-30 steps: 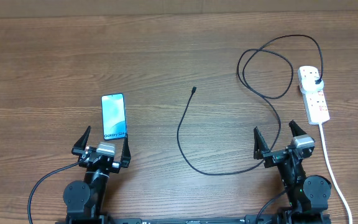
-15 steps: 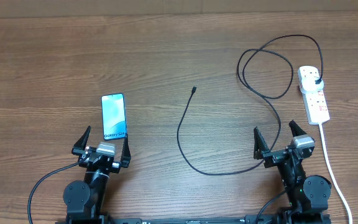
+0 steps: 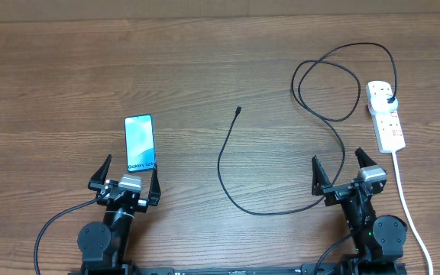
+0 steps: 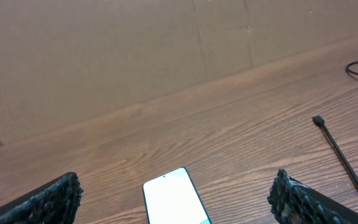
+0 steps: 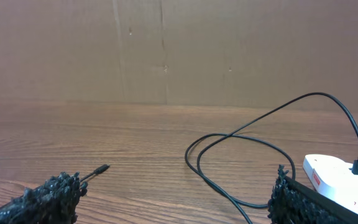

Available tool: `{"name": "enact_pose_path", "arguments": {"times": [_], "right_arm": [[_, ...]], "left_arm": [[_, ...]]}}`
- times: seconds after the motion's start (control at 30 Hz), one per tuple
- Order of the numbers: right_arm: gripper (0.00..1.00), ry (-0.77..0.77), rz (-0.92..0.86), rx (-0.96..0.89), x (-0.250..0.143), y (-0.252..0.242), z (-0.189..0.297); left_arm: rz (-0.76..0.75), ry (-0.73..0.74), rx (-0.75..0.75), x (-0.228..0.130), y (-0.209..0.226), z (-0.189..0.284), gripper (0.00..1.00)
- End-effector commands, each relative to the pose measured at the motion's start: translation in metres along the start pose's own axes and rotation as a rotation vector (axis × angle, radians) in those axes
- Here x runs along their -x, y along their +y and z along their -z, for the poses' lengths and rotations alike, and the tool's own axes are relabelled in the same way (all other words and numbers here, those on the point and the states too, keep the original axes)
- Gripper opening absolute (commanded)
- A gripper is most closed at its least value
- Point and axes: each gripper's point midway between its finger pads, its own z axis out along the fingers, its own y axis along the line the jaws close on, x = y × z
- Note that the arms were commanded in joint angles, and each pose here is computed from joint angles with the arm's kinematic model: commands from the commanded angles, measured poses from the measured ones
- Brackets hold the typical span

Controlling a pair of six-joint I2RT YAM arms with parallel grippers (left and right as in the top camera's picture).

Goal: Plug charger to phone and switch on socket

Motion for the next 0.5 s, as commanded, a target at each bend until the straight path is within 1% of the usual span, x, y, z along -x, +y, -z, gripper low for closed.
{"name": "enact_pose_path", "arguments": {"times": [0.0,0.47], "right_arm": [[1.00,-0.004,-0.001,-0.002,-0.0018,0.0001,-0.0002],[1.00,-0.004,-0.001,-0.002,-0.0018,0.0001,-0.0002]], "left_arm": [[-0.012,-0.001,0.004,-0.0012,-0.0003,-0.0001,1.00],[-0.012,-0.001,0.004,-0.0012,-0.0003,-0.0001,1.00]]}}
